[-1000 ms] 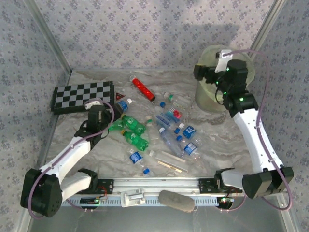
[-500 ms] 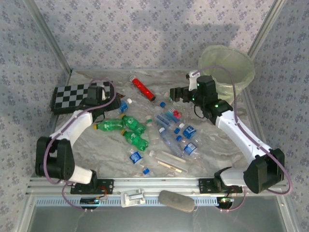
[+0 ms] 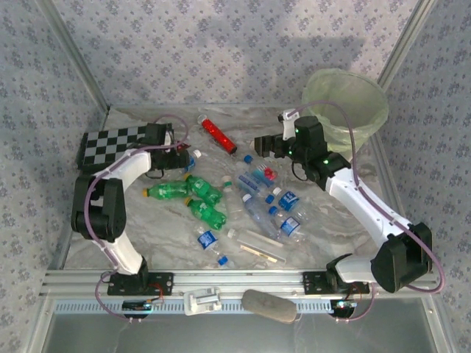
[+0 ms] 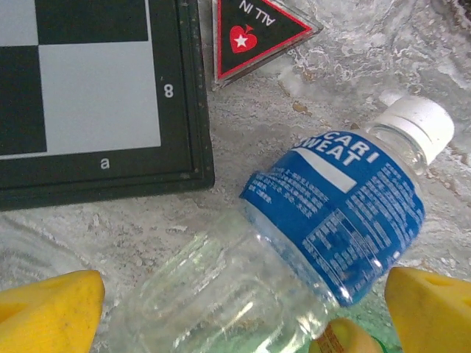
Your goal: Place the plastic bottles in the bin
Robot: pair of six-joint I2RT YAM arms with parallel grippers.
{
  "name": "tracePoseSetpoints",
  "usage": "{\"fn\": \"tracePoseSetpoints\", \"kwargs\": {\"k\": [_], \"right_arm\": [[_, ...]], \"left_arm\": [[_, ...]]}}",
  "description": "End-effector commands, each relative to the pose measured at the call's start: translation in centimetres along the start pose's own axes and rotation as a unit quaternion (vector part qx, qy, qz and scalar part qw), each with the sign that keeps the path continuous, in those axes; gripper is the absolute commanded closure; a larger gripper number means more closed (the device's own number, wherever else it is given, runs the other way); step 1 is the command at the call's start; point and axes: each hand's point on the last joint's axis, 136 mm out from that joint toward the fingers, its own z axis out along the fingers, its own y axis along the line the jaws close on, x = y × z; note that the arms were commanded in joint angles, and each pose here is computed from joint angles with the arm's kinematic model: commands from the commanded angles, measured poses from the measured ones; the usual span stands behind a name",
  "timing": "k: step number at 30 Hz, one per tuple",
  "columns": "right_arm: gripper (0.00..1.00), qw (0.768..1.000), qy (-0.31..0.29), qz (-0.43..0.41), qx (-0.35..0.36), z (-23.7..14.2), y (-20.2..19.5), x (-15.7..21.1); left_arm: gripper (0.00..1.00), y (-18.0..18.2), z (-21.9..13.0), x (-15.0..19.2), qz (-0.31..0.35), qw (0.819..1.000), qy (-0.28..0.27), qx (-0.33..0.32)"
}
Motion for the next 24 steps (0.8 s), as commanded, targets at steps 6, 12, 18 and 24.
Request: {"fn": "tracePoseSetpoints", "kwargs": {"k": [6, 12, 18, 24], "right_arm": [[0.01, 1.0, -0.014, 0.002, 0.008, -0.2, 0.1, -1.1], [0.01, 1.0, -0.016, 0.002, 0.012, -0.3, 0.0, -1.1], [0.01, 1.0, -0.015, 0.002, 0.013, -0.3, 0.0, -1.0], [0.01, 1.0, -0.021, 0.003, 0.014, -0.9, 0.1, -1.3]], "left_arm": [[0.06, -0.4, 1.4, 0.3, 0.029, 0.999, 0.042, 0.01], [0.06, -1.5, 1.8, 1.3, 0.045, 0.997, 0.06, 0.017], [0.06, -3.1, 1.9, 2.3, 0.07, 0.995, 0.071, 0.022], [0.06, -3.5, 2.5, 2.6, 0.076, 0.994, 0.077, 0.021]]}}
